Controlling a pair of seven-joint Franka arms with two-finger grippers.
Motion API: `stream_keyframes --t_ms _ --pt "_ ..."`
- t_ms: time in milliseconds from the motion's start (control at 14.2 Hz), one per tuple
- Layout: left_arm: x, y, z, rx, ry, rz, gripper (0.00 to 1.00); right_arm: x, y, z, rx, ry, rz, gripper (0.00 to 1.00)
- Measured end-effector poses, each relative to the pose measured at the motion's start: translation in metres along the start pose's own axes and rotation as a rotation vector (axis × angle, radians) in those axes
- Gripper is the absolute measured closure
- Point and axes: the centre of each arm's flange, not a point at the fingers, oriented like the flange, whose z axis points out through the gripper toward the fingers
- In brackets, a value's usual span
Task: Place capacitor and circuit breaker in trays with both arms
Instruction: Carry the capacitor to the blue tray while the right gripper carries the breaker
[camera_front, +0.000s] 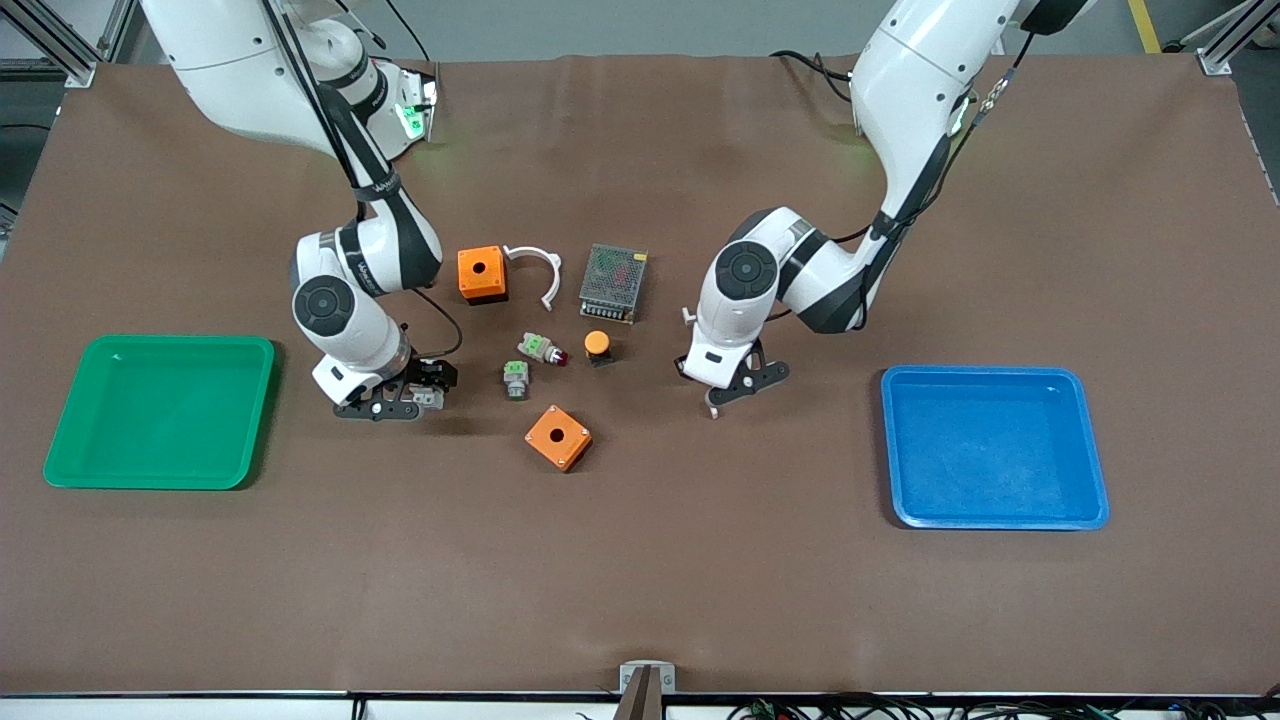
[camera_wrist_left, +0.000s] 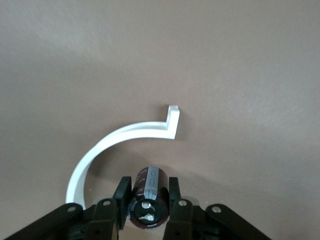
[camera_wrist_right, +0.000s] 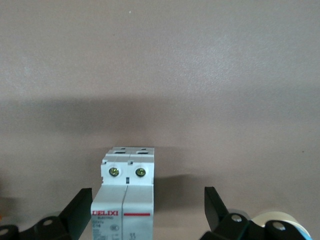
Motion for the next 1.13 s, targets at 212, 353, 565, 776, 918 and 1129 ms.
stream_keyframes --t_ms 212,353,565,776,918,1129 --pt "0.029 -0.017 -0.048 0.044 0.006 -0.029 0.66 -0.003 -0.001 0.003 0.000 -0.002 -0.002 0.17" --pt "0.057 -0.037 -0.078 0.052 0.016 -0.021 0.66 -0.003 -0.001 0.003 0.001 -0.001 -0.001 0.41" --pt "0.107 -0.080 -0.103 0.055 0.025 0.016 0.66 -0.003 -0.001 0.002 0.001 0.002 0.020 0.60" --pt "0.157 -0.131 -0.110 0.070 0.014 0.083 0.66 0.007 0.012 -0.004 0.000 0.010 0.050 0.60" --pt "0.190 -0.171 -0.110 0.078 0.000 0.132 0.66 0.030 0.056 -0.021 -0.002 -0.001 0.086 0.60" --pt "0.226 -0.228 -0.107 0.086 -0.022 0.188 0.66 0.062 0.176 -0.056 0.003 0.006 0.119 0.60"
